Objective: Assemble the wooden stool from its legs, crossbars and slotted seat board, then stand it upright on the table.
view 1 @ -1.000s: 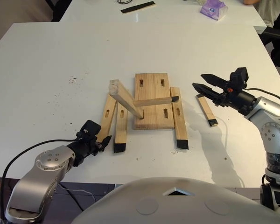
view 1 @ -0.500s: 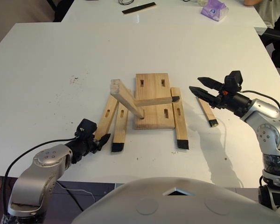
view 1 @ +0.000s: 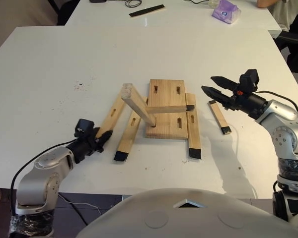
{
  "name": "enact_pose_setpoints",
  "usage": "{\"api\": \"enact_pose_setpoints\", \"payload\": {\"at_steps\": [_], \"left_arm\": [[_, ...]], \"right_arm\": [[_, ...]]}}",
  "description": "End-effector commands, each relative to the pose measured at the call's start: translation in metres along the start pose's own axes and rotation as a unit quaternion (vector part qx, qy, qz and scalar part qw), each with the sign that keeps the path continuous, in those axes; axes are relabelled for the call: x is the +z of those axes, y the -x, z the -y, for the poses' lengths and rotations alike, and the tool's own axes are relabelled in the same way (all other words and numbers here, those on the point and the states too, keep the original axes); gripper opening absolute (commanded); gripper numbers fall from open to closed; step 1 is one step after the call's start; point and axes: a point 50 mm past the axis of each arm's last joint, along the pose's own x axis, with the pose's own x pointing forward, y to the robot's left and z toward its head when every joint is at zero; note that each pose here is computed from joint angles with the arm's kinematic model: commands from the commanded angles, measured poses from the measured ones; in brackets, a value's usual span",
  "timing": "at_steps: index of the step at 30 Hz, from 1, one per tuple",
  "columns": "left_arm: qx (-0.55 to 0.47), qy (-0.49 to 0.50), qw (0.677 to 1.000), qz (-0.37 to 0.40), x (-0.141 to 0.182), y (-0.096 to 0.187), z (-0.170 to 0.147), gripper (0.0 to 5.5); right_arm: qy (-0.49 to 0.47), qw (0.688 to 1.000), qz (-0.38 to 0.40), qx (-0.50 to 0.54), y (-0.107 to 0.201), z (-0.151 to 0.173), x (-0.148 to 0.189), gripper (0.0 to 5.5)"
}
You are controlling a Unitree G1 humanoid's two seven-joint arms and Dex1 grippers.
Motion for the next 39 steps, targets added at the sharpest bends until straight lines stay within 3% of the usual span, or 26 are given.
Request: {"api": "enact_pose_setpoints", "payload": {"at_steps": [1, 7, 12, 14, 20, 27, 39], "left_arm": [[-0.104, -0.089, 0.966, 0.221, 0.089, 0.019, 0.027, 2.02], [-0.28, -0.131, 0.875, 0.373, 0.149, 0.068, 0.077, 2.01], [-0.368, -0.145, 0.83, 0.393, 0.174, 0.09, 0.098, 2.01], [-0.393, -0.148, 0.828, 0.372, 0.171, 0.089, 0.106, 2.01], [-0.439, -0.138, 0.834, 0.304, 0.146, 0.077, 0.121, 2.01], [-0.463, -0.113, 0.835, 0.275, 0.134, 0.073, 0.114, 2.01], [-0.477, -0.104, 0.837, 0.246, 0.123, 0.066, 0.11, 2.01]], "right_arm": [[-0.029, 0.996, 0.083, -0.021, -0.003, 0.014, 0.035, 2.98], [-0.036, 0.964, 0.188, 0.187, -0.007, -0.044, 0.102, 2.98], [-0.046, 0.936, 0.182, 0.298, -0.009, -0.064, 0.123, 3.6], [-0.04, 0.932, 0.163, 0.321, -0.014, -0.07, 0.123, 3.87], [-0.02, 0.905, 0.149, 0.399, -0.016, -0.089, 0.127, 3.93], [-0.003, 0.889, 0.155, 0.432, -0.022, -0.1, 0.132, 3.93], [-0.008, 0.871, 0.136, 0.472, -0.014, -0.092, 0.132, 2.1]]}}
